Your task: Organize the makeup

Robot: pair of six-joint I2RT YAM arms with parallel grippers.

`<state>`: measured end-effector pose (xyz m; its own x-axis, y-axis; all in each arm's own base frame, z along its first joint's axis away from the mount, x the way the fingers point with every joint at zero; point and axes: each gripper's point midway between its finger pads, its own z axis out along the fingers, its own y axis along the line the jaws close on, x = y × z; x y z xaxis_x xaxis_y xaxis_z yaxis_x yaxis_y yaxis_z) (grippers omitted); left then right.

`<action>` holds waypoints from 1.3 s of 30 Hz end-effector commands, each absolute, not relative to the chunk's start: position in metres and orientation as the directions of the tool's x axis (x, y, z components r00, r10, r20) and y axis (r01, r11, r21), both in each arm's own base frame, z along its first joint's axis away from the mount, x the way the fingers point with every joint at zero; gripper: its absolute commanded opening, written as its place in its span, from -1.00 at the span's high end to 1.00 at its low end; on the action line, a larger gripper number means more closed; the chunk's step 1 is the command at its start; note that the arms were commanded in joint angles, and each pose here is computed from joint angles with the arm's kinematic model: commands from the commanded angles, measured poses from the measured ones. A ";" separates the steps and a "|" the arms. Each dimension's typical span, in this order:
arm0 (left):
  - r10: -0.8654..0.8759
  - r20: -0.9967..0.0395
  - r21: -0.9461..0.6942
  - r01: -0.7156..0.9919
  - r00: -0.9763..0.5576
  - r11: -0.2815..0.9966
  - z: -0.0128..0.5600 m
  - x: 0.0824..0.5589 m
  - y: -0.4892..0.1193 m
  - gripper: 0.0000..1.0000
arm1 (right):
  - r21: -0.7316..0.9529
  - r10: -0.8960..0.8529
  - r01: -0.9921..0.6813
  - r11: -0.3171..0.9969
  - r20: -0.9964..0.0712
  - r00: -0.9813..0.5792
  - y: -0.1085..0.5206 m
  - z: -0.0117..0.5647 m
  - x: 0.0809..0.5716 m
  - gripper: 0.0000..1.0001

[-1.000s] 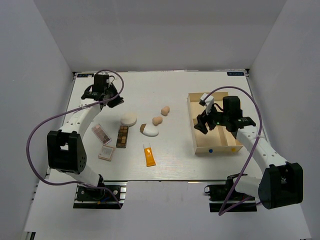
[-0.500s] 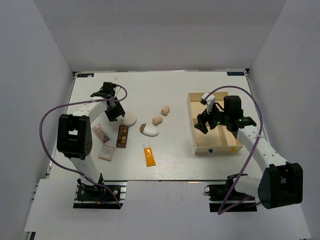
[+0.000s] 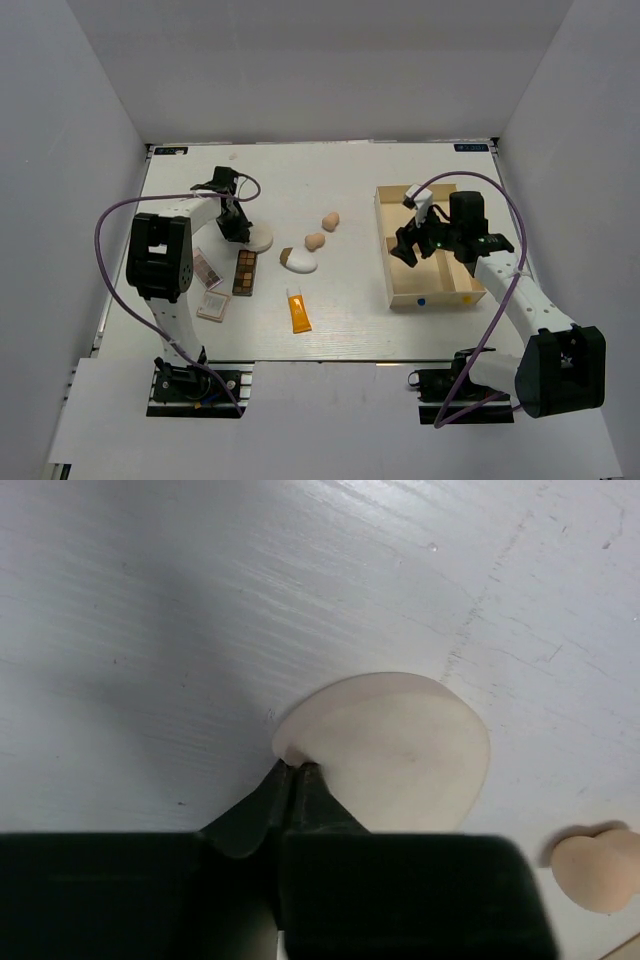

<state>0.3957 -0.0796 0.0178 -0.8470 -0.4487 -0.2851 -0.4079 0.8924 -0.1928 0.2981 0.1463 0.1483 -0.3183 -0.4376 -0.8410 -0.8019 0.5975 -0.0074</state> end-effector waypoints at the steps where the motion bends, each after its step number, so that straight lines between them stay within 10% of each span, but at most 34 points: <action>1: -0.443 -0.301 -0.201 -0.398 -0.845 0.895 0.015 0.404 -0.081 0.86 | -0.030 -0.424 -0.792 0.610 -0.856 -0.294 0.144 0.155 0.302 -0.63; 12: -0.448 -0.456 -0.556 -0.148 -0.769 0.818 0.139 0.416 -0.144 1.00 | -0.010 -0.363 -0.706 0.708 -0.863 -0.352 0.132 0.159 0.314 -0.60; 14: -0.429 -0.472 -0.617 -0.059 -0.770 0.785 0.163 0.413 -0.171 1.00 | -0.020 -0.330 -0.648 0.762 -0.872 -0.362 0.122 0.164 0.327 -0.38; 19: -0.391 -0.492 -0.695 0.080 -0.777 0.715 0.197 0.407 -0.225 1.00 | -0.024 -0.269 -0.552 0.833 -0.890 -0.368 0.105 0.181 0.346 0.97; 39: -0.272 -0.504 -0.793 0.315 -0.820 0.521 0.203 0.467 -0.458 1.00 | -0.062 -0.155 -0.313 0.948 -0.946 -0.284 0.049 0.223 0.352 1.00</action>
<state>0.4667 -0.4389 0.1887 -0.8160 -0.2455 -0.5233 0.3159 0.5687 -0.7595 0.3494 0.0548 0.2087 -0.3405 -0.1651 -0.9257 -0.3396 0.9396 -0.0426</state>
